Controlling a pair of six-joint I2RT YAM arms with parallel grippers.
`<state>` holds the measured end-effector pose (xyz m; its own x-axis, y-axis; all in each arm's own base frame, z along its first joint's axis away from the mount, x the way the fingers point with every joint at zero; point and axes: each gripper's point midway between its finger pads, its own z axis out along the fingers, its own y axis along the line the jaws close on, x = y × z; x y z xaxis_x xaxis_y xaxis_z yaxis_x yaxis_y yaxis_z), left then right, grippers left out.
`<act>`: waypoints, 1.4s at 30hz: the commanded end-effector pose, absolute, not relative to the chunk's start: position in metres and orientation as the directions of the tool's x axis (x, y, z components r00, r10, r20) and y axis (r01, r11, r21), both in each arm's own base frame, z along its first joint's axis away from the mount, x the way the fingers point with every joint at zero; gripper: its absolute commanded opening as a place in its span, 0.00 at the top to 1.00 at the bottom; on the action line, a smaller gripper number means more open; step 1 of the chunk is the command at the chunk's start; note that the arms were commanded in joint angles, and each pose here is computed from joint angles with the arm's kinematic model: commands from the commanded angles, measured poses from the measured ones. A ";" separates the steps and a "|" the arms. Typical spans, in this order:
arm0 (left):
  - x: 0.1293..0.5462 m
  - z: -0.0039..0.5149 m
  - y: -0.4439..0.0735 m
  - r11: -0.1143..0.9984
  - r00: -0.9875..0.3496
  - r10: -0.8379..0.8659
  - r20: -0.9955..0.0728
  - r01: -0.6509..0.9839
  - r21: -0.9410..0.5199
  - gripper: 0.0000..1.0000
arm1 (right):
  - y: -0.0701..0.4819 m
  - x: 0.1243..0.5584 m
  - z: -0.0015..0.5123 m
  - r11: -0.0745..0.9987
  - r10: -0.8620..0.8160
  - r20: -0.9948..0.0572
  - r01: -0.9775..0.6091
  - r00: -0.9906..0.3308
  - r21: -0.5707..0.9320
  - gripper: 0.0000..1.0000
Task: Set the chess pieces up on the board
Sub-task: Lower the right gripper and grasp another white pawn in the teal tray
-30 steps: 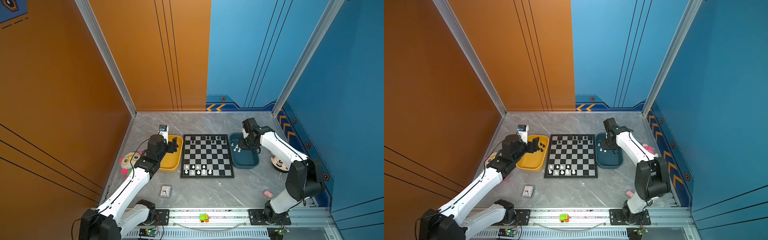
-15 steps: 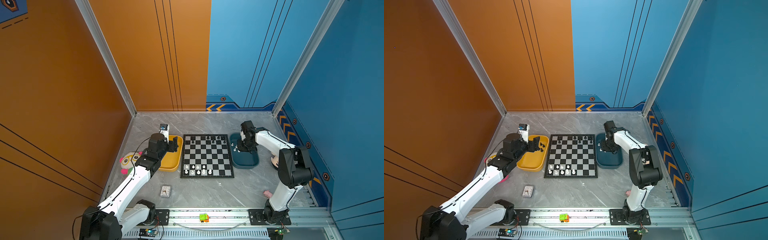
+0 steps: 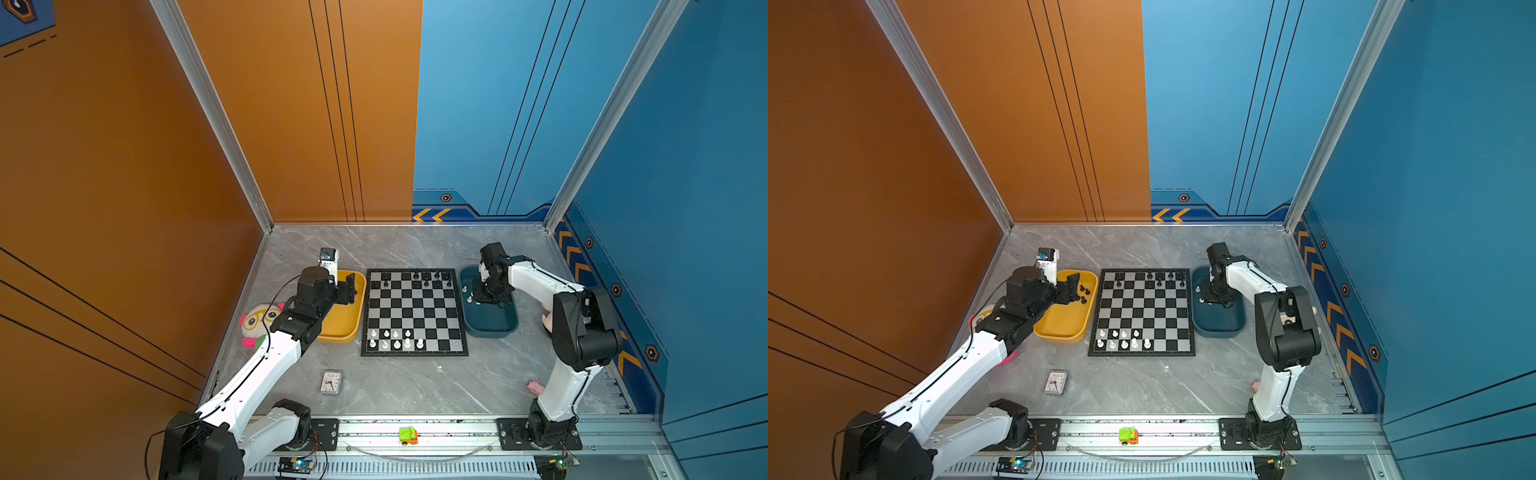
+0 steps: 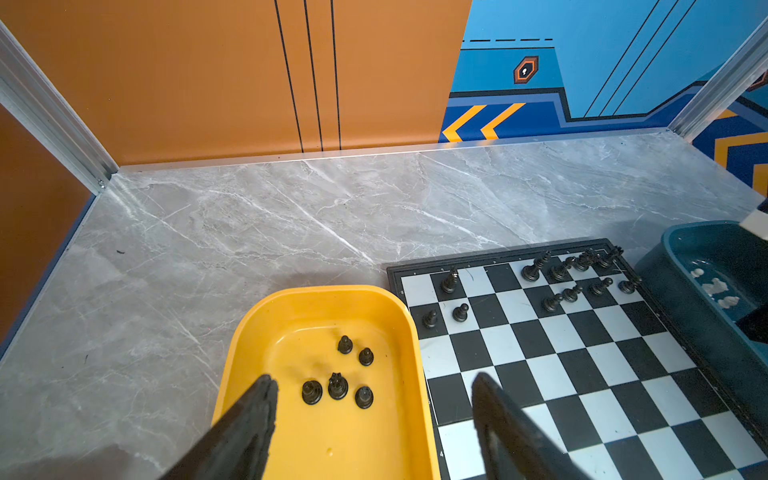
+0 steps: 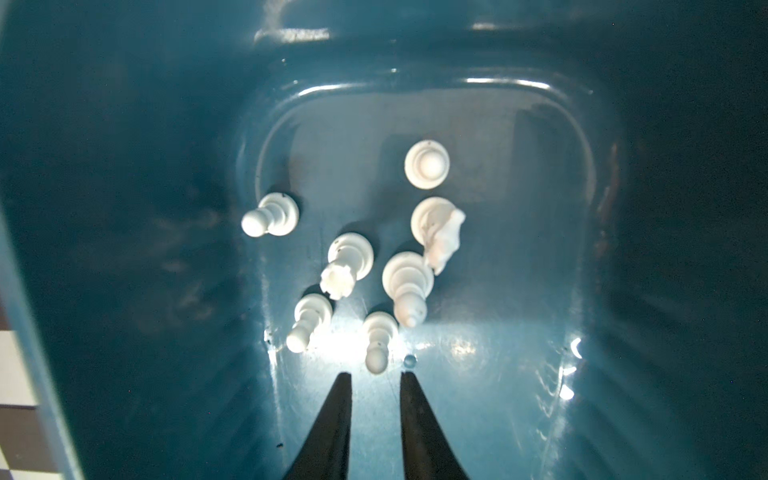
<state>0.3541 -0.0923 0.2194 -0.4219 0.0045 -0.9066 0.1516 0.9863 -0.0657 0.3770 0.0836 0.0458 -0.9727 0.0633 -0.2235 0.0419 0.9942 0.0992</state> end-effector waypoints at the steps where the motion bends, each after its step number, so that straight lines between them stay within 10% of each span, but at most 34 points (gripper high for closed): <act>1: 0.356 0.232 -0.092 0.985 -0.406 -0.012 -0.914 0.152 -0.081 0.25 | 0.083 0.380 0.040 0.993 0.065 -0.209 0.043 -0.976 0.109 0.78; 42: 0.354 0.231 -0.088 0.987 -0.403 -0.012 -0.915 0.145 -0.076 0.25 | 0.085 0.393 0.038 0.991 0.081 -0.216 0.056 -0.973 0.119 0.86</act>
